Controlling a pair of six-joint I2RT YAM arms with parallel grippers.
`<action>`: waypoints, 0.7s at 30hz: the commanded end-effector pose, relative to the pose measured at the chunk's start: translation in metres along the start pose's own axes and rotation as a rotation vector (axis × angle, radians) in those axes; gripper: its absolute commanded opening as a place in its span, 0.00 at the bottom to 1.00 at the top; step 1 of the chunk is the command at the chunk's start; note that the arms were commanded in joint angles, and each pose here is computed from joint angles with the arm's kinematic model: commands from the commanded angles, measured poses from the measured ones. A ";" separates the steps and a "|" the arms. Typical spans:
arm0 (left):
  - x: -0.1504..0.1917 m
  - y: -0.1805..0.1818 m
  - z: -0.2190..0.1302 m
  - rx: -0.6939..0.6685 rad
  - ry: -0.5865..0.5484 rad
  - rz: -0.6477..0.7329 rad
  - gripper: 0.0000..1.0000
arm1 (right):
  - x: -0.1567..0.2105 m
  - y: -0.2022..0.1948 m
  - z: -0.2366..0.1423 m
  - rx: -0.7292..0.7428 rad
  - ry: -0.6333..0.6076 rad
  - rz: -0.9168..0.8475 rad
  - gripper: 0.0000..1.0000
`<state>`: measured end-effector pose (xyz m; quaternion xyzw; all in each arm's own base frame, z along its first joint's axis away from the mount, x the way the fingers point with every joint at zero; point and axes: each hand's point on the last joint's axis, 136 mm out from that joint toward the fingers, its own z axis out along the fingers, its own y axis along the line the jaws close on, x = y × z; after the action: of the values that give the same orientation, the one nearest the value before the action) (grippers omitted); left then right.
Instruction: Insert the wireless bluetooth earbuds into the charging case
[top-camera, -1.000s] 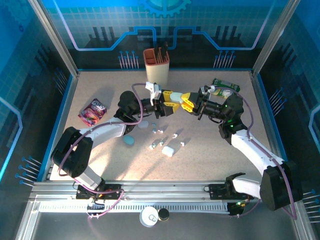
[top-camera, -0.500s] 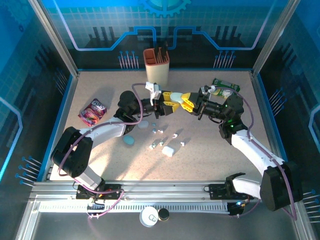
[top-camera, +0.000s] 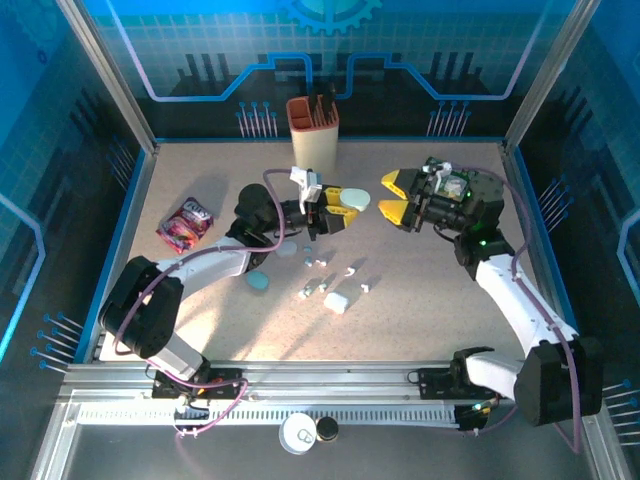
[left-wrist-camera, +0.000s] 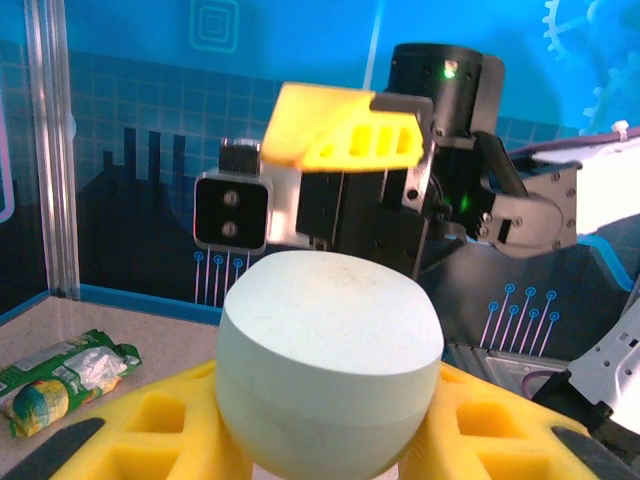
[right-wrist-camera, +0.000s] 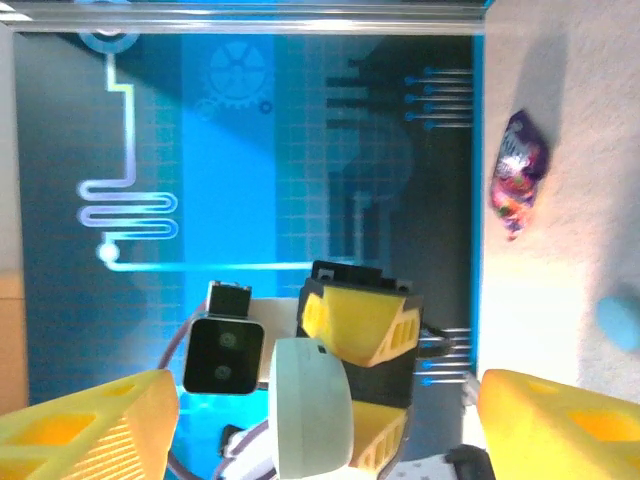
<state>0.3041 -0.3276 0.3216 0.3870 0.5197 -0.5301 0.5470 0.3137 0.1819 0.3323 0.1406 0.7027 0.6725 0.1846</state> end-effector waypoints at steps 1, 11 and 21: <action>-0.007 -0.009 -0.007 0.004 -0.009 0.034 0.35 | 0.007 0.012 -0.014 0.074 0.050 -0.231 0.81; -0.002 -0.012 -0.017 -0.046 0.019 0.005 0.35 | 0.032 0.016 -0.031 0.473 0.198 -1.019 0.95; -0.001 -0.016 -0.022 -0.055 0.023 0.002 0.35 | 0.053 0.028 0.003 0.468 0.262 -1.313 0.97</action>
<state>0.2884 -0.3136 0.3136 0.3759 0.5481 -0.5188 0.5377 0.2595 0.2102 0.3549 -0.3248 0.7915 0.3146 0.4112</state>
